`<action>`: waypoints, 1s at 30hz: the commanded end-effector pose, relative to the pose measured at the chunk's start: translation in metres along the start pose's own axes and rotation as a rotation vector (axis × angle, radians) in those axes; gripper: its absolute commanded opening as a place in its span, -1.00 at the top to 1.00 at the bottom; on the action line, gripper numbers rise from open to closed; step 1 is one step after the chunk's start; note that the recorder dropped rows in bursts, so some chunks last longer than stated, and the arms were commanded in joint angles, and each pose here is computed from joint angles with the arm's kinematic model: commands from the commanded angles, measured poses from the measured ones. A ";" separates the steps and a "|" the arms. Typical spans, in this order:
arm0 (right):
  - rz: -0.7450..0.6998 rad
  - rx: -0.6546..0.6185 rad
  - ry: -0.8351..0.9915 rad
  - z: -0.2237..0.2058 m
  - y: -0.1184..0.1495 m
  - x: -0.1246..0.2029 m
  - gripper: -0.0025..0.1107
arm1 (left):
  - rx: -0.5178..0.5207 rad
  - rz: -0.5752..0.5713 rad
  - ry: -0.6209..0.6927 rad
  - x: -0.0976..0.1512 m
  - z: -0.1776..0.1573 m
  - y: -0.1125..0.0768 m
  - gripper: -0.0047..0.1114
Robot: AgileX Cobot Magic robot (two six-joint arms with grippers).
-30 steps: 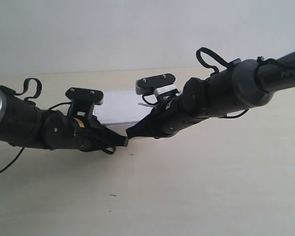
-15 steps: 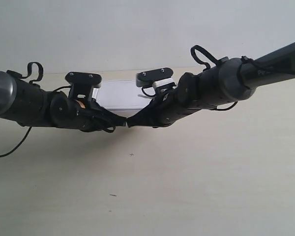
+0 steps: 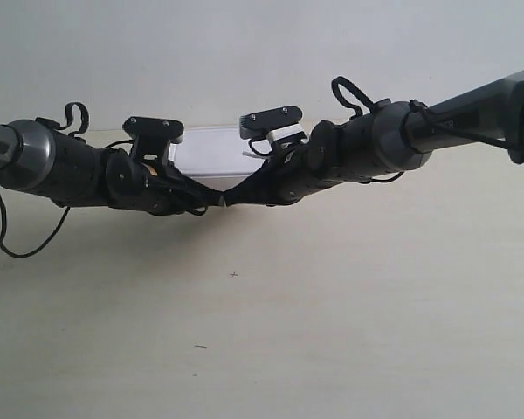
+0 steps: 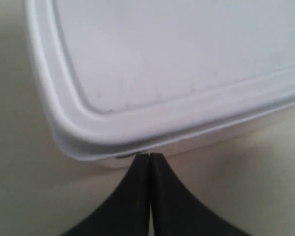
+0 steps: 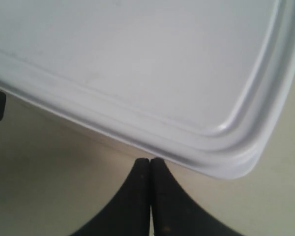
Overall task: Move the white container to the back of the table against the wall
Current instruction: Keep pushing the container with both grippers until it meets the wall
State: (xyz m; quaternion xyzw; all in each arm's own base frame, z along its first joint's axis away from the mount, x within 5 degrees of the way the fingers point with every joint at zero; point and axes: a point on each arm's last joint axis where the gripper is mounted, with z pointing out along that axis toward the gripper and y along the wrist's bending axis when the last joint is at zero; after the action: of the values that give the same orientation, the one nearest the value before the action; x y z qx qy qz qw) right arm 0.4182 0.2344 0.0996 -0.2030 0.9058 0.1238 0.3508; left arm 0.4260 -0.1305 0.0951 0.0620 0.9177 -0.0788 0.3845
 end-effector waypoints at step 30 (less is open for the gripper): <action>-0.043 0.048 -0.134 0.031 -0.030 -0.035 0.96 | 0.001 0.003 -0.081 -0.049 0.041 0.015 0.92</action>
State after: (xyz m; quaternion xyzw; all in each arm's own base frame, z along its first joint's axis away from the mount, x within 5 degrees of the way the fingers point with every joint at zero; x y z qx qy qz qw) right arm 0.4674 0.2311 0.0997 -0.2063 0.8833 0.1123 0.4057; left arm 0.4867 -0.1261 0.0982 0.0582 0.9022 -0.0803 0.4197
